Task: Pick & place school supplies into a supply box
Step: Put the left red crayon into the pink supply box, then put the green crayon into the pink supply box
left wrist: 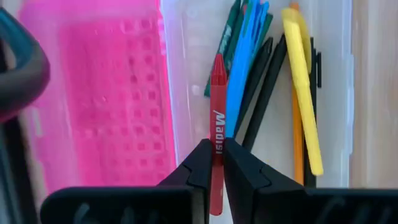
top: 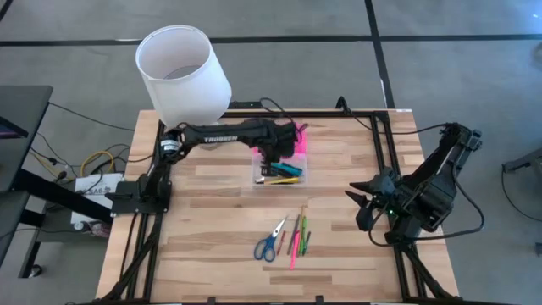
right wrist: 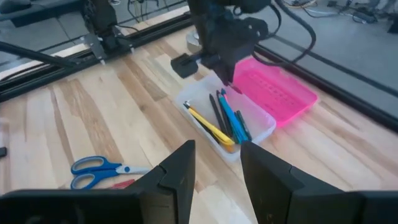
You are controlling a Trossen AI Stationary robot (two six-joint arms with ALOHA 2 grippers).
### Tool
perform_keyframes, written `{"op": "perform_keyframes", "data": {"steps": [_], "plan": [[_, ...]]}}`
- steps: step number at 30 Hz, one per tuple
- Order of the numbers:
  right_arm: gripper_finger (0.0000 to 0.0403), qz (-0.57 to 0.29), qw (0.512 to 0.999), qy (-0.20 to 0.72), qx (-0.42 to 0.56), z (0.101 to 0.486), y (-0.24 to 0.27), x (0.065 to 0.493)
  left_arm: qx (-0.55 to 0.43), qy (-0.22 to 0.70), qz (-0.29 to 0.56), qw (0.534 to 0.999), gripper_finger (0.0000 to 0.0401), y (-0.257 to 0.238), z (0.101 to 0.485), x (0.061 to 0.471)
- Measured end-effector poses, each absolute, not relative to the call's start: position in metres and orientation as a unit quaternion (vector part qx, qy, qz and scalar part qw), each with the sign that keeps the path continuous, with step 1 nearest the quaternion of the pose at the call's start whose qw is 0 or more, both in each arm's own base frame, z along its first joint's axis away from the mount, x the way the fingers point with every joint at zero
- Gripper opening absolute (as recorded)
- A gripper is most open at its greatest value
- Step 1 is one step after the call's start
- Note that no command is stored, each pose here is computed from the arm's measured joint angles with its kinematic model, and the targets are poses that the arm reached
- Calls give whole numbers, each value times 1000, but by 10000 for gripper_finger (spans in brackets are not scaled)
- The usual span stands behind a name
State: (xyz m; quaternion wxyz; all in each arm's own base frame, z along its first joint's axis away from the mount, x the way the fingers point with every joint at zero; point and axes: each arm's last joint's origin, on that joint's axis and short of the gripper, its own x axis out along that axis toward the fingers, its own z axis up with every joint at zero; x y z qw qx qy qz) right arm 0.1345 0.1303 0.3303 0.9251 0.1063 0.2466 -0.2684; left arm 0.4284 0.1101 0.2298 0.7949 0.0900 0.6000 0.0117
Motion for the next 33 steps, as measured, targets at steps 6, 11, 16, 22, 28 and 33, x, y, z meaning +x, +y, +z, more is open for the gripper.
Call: {"op": "perform_keyframes", "data": {"steps": [6,11,16,22,28,33], "plan": [[120,-271,923,240,127,320,133,137,42,601,-14,798,52,130,227,420],[120,-267,924,234,143,315,136,139,49,603,-18,796,97,133,226,418],[120,-265,922,225,172,314,139,145,35,610,-21,791,137,131,227,416],[120,-278,897,277,204,298,146,169,-1,591,-63,804,141,111,257,404],[120,-314,861,329,228,273,151,196,29,533,-87,841,125,79,312,386],[120,-349,817,354,292,260,148,209,50,499,-100,859,113,55,355,356]]}}
